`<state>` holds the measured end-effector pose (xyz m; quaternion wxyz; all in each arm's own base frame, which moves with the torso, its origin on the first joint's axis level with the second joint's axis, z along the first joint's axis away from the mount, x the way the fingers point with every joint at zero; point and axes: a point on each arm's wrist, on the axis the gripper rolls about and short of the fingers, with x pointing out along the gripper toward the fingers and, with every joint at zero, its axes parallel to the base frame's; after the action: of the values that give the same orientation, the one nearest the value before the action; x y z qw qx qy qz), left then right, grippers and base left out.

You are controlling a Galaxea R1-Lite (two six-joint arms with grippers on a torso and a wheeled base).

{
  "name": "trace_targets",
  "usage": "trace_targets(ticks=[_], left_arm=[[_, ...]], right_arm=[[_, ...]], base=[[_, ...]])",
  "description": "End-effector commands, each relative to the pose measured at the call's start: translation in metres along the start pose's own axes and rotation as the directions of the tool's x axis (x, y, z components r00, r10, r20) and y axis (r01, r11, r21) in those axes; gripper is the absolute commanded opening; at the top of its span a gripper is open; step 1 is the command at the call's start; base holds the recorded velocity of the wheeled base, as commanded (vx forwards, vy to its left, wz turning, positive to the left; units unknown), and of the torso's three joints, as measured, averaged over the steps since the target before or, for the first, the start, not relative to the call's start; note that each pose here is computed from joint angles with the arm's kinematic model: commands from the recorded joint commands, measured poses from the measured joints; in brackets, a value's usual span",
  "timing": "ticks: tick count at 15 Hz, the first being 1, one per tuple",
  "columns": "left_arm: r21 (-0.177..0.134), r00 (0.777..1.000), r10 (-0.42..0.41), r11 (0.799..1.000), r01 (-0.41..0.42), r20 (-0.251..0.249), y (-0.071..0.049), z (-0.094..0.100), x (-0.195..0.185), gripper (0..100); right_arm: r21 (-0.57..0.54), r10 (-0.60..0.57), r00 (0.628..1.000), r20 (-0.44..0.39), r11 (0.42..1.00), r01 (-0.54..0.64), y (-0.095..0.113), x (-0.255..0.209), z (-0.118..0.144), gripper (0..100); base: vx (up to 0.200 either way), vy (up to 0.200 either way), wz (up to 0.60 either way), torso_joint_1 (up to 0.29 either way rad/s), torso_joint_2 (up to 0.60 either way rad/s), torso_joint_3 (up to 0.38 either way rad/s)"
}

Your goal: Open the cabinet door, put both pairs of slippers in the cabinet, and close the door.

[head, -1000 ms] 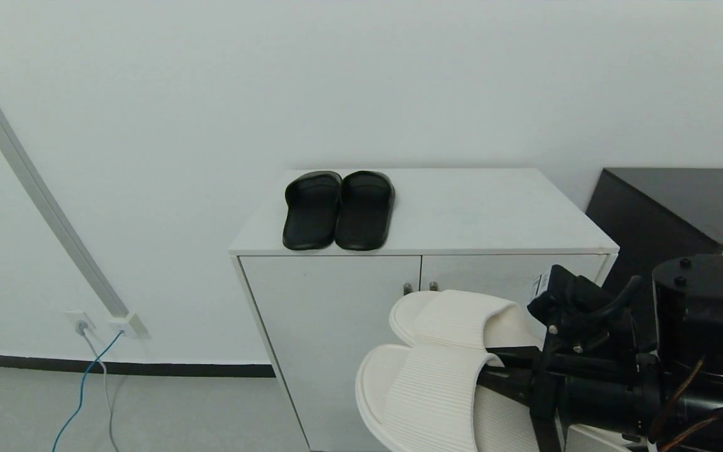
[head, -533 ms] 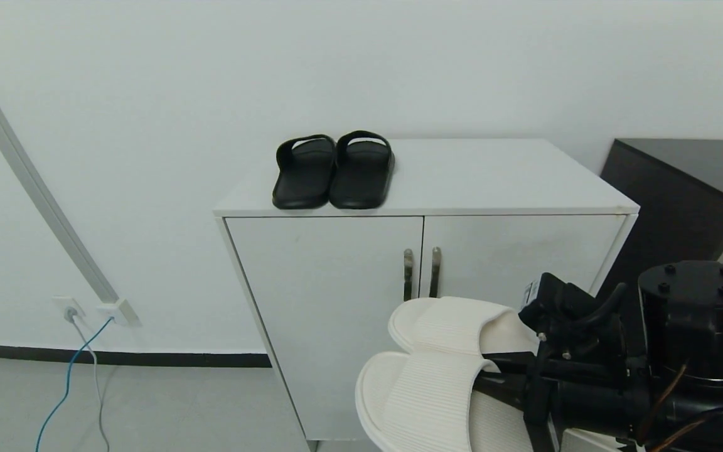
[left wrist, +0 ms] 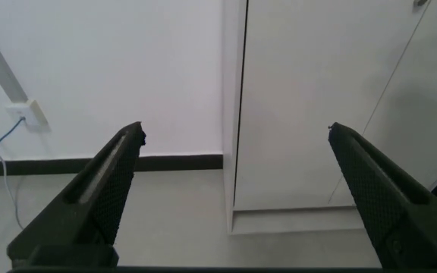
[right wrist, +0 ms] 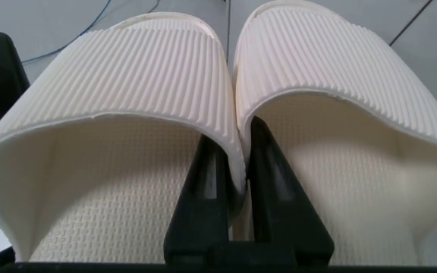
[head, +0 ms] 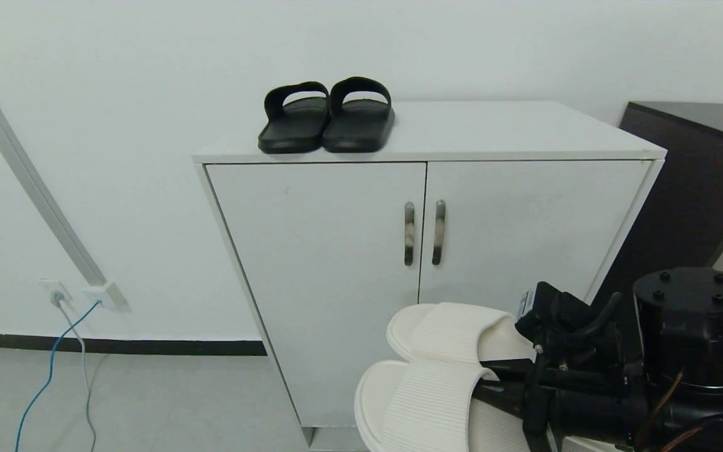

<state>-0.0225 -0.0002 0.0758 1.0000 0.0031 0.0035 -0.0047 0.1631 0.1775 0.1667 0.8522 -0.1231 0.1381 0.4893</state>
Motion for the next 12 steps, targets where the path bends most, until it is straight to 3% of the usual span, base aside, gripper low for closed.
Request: trace_targets(ticks=[1,7,11,12], left_arm=[[0.0,1.0,0.002,1.0,-0.002,-0.008,0.0,0.0,0.001,100],[-0.003,1.0,0.002,1.0,-0.002,-0.028,0.0,0.001,0.002,100],[-0.005,1.0,0.003,1.0,-0.003,-0.024,0.0,0.002,0.002,100],[-0.014,1.0,0.0,1.0,0.0,0.01,0.0,0.016,0.0,100]], right_arm=[[-0.002,0.003,1.0,0.003,1.0,-0.003,0.001,0.0,0.0,0],[-0.002,0.008,1.0,-0.001,1.0,-0.008,0.002,0.001,-0.003,0],[-0.003,0.009,1.0,0.002,1.0,-0.009,0.002,0.001,-0.004,0],[-0.004,0.009,1.0,0.003,1.0,-0.009,0.002,0.001,-0.004,0]], base=[[0.0,0.0,0.0,-0.085,0.46,0.373],[0.0,0.0,0.0,-0.031,0.43,0.386],[0.0,0.0,0.0,0.003,0.09,0.096],[0.0,0.0,0.0,0.0,0.0,0.0]])
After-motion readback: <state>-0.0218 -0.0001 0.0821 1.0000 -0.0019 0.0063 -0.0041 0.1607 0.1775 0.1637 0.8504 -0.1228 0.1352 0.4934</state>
